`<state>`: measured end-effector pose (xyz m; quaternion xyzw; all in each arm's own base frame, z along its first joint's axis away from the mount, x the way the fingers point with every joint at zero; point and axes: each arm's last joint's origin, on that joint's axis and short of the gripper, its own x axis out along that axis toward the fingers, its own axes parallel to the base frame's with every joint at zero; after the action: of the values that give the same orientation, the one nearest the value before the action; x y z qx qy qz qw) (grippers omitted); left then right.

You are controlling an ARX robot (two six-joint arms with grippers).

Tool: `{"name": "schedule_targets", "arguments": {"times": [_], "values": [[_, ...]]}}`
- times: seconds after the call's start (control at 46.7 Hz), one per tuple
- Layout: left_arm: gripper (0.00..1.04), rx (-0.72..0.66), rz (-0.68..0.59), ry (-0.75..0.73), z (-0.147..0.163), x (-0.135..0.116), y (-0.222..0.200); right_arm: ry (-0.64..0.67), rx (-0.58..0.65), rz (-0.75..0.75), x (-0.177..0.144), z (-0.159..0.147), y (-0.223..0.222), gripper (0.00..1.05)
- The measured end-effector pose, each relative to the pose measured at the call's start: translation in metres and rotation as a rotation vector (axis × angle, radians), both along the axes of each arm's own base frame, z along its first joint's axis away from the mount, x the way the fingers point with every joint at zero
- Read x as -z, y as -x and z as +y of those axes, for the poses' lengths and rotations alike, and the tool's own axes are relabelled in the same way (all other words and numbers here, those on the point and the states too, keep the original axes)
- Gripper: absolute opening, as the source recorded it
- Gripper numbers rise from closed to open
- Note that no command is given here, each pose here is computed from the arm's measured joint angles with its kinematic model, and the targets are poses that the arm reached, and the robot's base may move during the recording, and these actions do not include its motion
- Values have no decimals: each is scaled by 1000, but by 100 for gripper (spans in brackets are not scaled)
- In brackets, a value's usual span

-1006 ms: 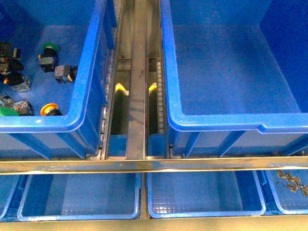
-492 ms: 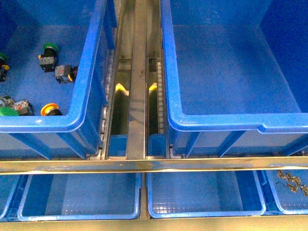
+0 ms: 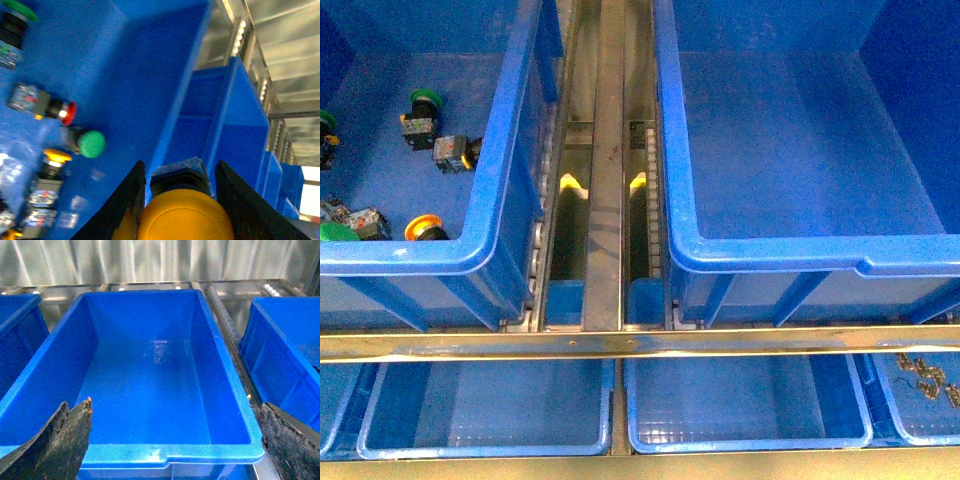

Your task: Pick red and yellow buttons and place in box

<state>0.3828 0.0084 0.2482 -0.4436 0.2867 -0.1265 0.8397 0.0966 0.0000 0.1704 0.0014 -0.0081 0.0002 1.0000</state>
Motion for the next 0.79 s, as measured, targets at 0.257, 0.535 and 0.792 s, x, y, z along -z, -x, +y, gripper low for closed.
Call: {"name": "schedule_targets", "arguments": {"times": [0.257,0.535,0.792], "values": [[34,198,57,61,-100,3,12,0,0,0,0,0,0,99],[34,258,100,75,-153,16,19,0,0,0,0,0,0,99],[34,232,146,129,-187,31,0,0,0,0,0,0,0,99]]}}
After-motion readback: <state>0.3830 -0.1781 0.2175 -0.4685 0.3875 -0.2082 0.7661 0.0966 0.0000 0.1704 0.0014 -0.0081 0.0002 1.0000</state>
